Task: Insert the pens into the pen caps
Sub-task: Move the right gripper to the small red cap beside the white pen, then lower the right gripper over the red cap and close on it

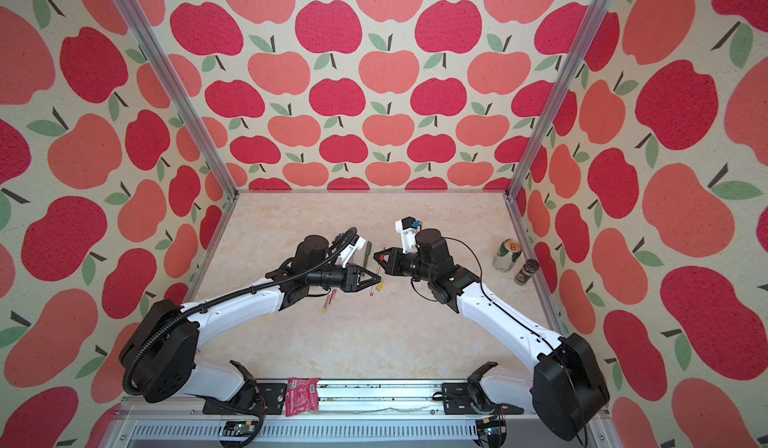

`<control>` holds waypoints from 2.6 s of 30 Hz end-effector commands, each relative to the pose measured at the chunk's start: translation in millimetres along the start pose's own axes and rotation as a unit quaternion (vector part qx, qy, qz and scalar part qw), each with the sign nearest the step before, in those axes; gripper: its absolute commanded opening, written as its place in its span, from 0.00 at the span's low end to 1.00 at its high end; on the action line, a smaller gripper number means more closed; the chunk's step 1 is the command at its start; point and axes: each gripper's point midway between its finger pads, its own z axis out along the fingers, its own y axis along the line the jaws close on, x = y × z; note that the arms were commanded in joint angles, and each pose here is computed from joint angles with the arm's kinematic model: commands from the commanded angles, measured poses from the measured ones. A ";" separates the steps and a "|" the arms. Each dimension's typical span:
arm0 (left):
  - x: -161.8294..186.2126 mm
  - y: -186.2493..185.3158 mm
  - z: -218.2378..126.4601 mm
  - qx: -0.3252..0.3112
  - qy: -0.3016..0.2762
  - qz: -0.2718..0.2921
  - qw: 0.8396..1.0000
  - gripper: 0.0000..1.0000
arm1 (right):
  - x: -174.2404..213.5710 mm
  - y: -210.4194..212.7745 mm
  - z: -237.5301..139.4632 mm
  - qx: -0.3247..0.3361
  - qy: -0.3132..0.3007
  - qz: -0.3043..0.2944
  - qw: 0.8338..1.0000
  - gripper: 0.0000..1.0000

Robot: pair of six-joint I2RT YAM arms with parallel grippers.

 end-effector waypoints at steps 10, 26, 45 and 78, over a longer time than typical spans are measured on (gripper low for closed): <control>-10.6 -9.7 -0.5 0.019 0.002 0.001 1.000 0.05 | -5.2 25.8 -0.3 -0.049 -0.008 -0.040 0.998 0.08; -5.7 36.6 -58.0 -0.142 -0.015 -0.012 0.990 0.01 | -18.8 25.7 -27.2 -0.002 -0.045 -0.065 0.997 0.51; 20.2 49.5 -217.5 -0.408 -0.157 0.004 0.899 0.02 | 92.2 -16.8 96.6 0.171 0.221 -0.147 0.949 0.54; 26.3 45.4 -209.0 -0.363 -0.170 0.000 0.916 0.03 | 160.0 -71.9 177.2 0.284 0.338 -0.164 0.882 0.32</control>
